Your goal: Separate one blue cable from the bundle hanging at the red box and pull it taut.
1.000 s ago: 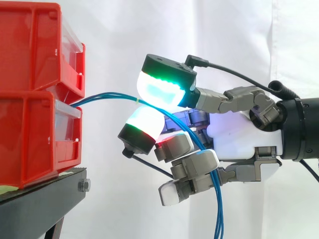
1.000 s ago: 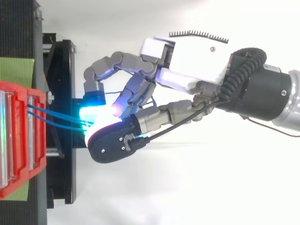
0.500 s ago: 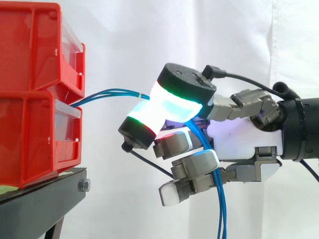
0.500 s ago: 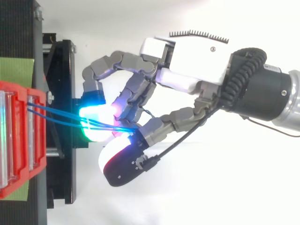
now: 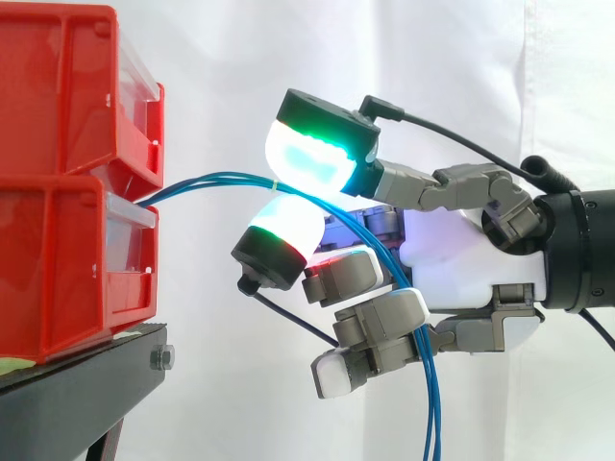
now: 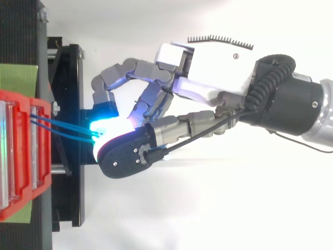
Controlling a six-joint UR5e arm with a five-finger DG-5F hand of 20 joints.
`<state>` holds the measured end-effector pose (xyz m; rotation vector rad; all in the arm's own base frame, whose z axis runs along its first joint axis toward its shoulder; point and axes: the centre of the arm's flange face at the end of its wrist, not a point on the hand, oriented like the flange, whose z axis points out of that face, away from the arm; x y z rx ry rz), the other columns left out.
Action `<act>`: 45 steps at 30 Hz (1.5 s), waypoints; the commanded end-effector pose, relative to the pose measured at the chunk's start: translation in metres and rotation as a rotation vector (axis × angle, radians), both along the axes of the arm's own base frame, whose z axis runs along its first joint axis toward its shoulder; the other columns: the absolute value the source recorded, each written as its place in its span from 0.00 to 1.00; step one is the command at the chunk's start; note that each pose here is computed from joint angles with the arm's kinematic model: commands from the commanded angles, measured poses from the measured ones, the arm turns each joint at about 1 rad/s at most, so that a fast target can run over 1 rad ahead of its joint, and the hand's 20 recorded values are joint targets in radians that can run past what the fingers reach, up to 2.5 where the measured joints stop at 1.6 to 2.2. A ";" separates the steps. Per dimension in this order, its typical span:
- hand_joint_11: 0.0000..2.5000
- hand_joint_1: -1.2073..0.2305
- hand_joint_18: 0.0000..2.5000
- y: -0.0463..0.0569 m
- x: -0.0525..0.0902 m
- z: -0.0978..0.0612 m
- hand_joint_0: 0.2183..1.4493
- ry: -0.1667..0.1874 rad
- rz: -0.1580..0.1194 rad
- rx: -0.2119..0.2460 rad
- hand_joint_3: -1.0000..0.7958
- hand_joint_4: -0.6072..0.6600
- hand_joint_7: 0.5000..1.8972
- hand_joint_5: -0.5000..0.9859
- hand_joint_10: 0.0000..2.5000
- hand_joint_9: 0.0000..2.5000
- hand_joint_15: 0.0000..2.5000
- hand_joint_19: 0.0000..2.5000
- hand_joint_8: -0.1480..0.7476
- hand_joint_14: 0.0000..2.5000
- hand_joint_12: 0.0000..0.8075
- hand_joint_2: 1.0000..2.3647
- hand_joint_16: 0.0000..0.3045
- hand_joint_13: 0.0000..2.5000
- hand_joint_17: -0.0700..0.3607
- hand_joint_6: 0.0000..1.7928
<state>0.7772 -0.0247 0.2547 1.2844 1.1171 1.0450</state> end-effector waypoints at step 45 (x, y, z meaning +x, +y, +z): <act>0.54 0.42 0.30 0.002 0.001 0.000 0.27 -0.008 0.002 0.006 0.28 0.43 0.55 0.21 0.01 0.51 0.58 0.27 0.36 0.01 0.35 0.00 0.14 0.54 0.38 0.48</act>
